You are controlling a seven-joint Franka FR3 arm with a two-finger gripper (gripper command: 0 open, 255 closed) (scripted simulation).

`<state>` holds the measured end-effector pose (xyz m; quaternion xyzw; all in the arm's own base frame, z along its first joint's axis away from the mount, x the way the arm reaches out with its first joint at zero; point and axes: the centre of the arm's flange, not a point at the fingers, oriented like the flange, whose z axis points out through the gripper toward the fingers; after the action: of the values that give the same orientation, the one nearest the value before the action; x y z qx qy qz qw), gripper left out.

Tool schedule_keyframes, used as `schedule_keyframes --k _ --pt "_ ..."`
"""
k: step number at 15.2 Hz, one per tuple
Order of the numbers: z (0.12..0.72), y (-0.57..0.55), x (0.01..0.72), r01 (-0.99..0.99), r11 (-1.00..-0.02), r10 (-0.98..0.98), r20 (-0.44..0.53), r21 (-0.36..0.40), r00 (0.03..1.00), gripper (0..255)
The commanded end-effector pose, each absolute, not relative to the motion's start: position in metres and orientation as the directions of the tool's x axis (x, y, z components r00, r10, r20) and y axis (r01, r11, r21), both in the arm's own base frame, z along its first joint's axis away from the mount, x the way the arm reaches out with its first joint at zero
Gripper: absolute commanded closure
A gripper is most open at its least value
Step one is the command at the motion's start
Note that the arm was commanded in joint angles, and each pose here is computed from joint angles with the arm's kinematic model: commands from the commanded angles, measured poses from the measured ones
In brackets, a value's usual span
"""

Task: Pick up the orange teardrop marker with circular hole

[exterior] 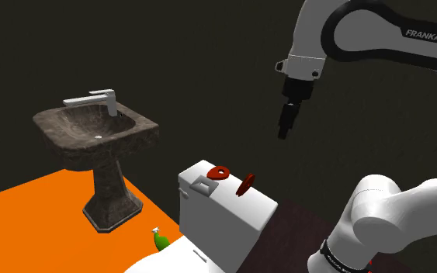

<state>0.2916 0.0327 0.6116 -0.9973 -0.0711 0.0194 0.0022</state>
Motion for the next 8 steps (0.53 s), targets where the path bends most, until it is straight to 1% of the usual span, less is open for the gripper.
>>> schedule_keyframes --k 1,8 --pt "0.612 0.033 0.292 0.142 -0.99 0.142 -0.038 -0.007 0.989 0" --pt "0.539 -0.023 0.293 0.394 -0.919 0.394 -0.029 -0.013 0.918 0"
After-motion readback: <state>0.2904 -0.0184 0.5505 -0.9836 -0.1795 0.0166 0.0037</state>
